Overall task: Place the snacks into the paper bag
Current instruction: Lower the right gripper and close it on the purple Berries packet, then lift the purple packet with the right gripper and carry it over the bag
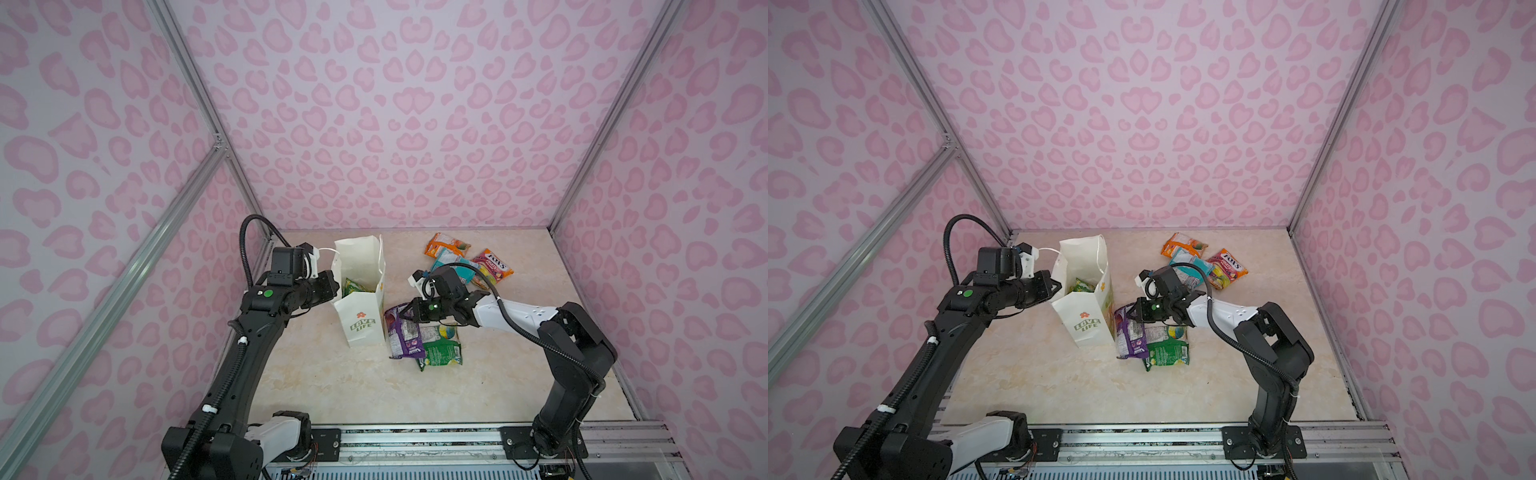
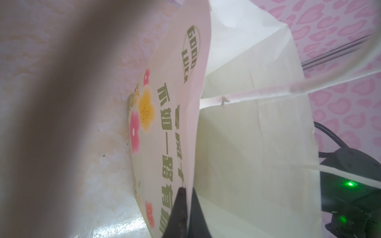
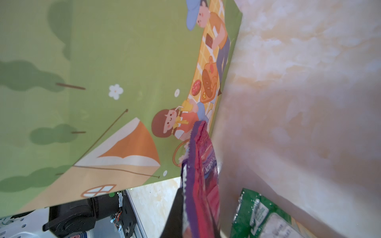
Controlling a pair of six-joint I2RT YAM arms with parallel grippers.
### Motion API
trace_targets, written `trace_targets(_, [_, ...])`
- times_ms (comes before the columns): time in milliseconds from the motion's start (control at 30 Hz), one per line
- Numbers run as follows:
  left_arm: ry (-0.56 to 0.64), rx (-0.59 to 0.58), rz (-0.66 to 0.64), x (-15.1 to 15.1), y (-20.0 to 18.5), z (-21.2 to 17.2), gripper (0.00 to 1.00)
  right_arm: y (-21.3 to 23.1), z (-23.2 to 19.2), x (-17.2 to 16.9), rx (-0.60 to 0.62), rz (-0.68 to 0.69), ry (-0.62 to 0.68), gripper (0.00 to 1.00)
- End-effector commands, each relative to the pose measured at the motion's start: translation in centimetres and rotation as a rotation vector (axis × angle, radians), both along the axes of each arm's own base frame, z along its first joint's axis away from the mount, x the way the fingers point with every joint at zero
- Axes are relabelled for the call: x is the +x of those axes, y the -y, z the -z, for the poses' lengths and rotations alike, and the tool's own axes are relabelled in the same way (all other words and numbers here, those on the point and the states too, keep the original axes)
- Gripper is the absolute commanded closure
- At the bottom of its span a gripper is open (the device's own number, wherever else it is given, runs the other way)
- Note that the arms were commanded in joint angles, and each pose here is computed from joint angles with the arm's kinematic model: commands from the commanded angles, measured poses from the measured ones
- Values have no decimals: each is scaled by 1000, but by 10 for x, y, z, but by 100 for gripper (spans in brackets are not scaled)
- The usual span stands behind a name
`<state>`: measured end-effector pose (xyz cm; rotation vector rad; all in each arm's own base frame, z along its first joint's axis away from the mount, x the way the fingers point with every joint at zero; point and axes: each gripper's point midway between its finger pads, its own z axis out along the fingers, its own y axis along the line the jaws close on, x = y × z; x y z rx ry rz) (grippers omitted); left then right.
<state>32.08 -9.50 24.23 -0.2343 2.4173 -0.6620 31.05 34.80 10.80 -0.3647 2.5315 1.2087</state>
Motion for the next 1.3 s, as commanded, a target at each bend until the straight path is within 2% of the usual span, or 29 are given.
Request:
trace_targets(0, [4, -9, 2, 1, 1, 0, 96, 2, -5, -2, -3, -3, 11, 100])
trace_targets(133, [3, -12, 4, 1, 2, 0, 96, 5, -22, -3, 12, 15, 32, 100])
trace_targets(333, [0, -12, 5, 2, 2, 1, 96, 27, -44, 2, -45, 89, 112, 100])
trace_targets(700, [7, -4, -1, 1, 0, 0, 95, 55, -87, 10, -54, 180, 211, 100])
trace_targets(1033, [2, -13, 6, 1, 2, 0, 96, 92, -171, 15, -89, 273, 406, 100])
trace_targets(1267, [2, -19, 9, 1, 3, 0, 96, 105, -236, 13, -48, 320, 544, 100])
